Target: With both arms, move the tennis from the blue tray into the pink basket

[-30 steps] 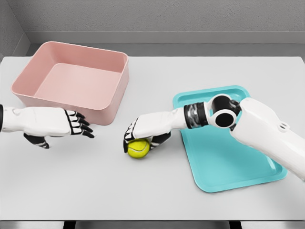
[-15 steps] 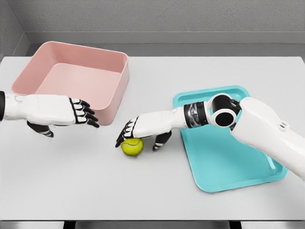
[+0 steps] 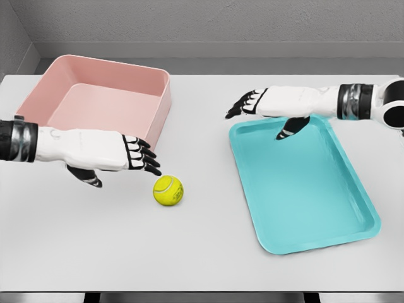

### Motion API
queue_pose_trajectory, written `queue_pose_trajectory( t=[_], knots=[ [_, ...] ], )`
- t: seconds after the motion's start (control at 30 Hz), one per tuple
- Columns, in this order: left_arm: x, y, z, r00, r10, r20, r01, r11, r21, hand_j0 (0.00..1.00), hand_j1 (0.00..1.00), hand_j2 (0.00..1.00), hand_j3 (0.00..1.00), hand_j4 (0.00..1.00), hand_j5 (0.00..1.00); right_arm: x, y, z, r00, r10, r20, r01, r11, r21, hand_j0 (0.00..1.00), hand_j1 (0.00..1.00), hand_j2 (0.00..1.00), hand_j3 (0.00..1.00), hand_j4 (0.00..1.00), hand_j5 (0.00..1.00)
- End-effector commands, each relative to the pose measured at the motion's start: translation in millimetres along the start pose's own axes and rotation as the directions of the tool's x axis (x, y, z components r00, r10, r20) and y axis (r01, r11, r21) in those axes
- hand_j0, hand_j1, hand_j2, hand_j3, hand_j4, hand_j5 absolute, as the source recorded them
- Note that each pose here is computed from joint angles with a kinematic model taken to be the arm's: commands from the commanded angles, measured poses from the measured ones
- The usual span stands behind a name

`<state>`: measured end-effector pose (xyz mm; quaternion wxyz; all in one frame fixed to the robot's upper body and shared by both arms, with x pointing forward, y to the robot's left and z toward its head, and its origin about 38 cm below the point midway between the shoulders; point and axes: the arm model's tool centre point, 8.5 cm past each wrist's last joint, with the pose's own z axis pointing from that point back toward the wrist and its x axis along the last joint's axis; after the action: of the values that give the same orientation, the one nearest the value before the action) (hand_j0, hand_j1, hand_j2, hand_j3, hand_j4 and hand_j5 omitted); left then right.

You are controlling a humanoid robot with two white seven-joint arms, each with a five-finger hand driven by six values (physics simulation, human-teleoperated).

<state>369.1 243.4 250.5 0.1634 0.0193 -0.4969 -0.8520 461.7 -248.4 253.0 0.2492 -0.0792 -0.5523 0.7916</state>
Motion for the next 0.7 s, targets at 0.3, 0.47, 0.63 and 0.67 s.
queue_pose_trajectory(
  t=[0.3, 0.47, 0.63, 0.67],
  knots=[
    [17, 35.1, -68, 0.99, -0.005, 0.139, -0.008, 0.996, 0.09, 1.0, 1.0, 1.0, 1.0, 1.0, 1.0, -41.0, -1.3, 82, 0.978, -0.052, -0.201, 0.016, 0.984, -0.176, 1.0, 1.0, 1.0, 1.0, 1.0, 1.0],
    [-9, 22.1, -60, 0.996, 0.074, 0.045, -0.077, 0.995, 0.069, 1.0, 1.0, 1.0, 1.0, 1.0, 1.0, -40.6, 11.4, 81, 0.977, -0.072, -0.198, 0.038, 0.984, -0.171, 1.0, 1.0, 1.0, 1.0, 1.0, 1.0],
    [-11, 10.9, -65, 0.998, 0.067, -0.007, -0.067, 0.998, 0.017, 1.0, 1.0, 1.0, 1.0, 1.0, 1.0, -40.6, 11.9, 80, 0.978, -0.074, -0.197, 0.04, 0.984, -0.172, 1.0, 1.0, 1.0, 1.0, 1.0, 1.0],
    [-10, 10.2, -66, 0.998, 0.059, -0.009, -0.059, 0.998, 0.011, 1.0, 1.0, 1.0, 1.0, 1.0, 1.0, -41.2, 13.5, 80, 0.977, -0.078, -0.199, 0.044, 0.985, -0.17, 1.0, 1.0, 1.0, 1.0, 1.0, 1.0]
  ],
)
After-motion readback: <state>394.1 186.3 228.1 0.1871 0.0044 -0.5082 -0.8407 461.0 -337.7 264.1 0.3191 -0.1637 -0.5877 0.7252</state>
